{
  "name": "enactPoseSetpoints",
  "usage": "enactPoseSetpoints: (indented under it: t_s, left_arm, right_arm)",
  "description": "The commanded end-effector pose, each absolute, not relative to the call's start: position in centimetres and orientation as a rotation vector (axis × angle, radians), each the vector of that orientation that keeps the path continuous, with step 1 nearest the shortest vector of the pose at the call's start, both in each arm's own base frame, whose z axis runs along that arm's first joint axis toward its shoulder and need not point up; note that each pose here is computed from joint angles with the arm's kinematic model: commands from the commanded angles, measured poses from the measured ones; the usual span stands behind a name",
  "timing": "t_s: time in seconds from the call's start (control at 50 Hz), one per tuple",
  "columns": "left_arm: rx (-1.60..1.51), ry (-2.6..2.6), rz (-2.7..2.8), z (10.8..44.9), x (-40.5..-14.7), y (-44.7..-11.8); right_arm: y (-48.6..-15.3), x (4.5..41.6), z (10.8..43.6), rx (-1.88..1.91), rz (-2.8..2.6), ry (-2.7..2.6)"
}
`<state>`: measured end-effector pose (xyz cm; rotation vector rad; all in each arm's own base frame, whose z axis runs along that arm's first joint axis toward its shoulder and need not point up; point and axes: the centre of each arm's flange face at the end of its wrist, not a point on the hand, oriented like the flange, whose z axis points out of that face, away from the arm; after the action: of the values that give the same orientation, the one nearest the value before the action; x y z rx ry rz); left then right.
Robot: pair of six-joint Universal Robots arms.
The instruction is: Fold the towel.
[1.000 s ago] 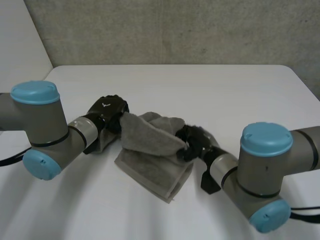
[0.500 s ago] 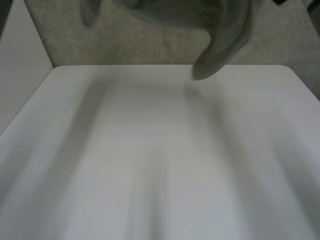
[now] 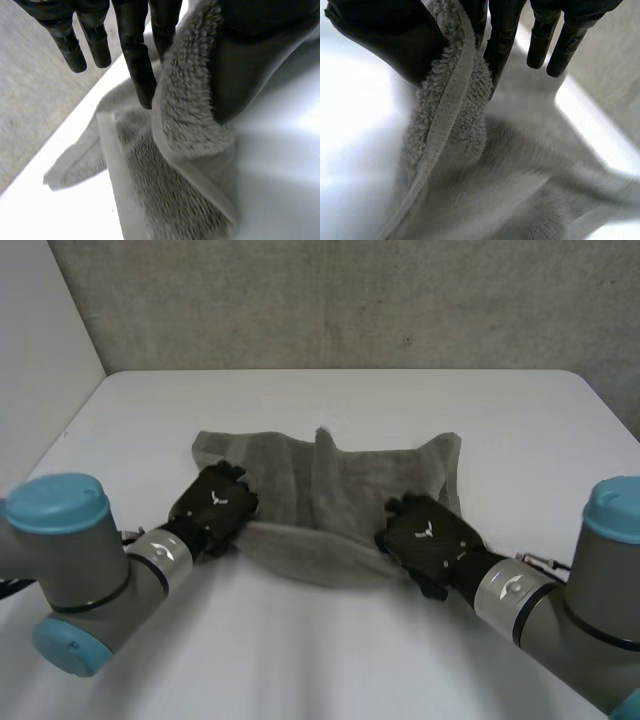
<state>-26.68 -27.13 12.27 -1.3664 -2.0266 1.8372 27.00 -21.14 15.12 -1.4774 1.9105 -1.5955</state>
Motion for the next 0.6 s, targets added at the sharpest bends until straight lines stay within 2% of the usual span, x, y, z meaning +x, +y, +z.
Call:
enactPoseSetpoints:
  t_s: [0.02,0.18,0.5,0.6]
  left_arm:
    - [-1.298,-2.064,1.921,11.9,-26.5,-28.2]
    - [-1.128,-2.062,1.911,12.5,-26.7,-28.6]
    - [-1.074,-2.073,1.870,11.5,-27.2,-29.1]
    - [-1.069,-2.077,1.864,11.6,-27.2,-29.1]
  right_arm:
    - [-22.7,26.2,14.0,-1.343,-1.549,2.022]
    - [-23.3,26.2,16.9,-1.121,-1.584,2.011]
    - [-28.1,21.4,17.7,-0.823,-1.658,2.176]
    - [-28.4,20.9,17.7,-0.800,-1.651,2.197]
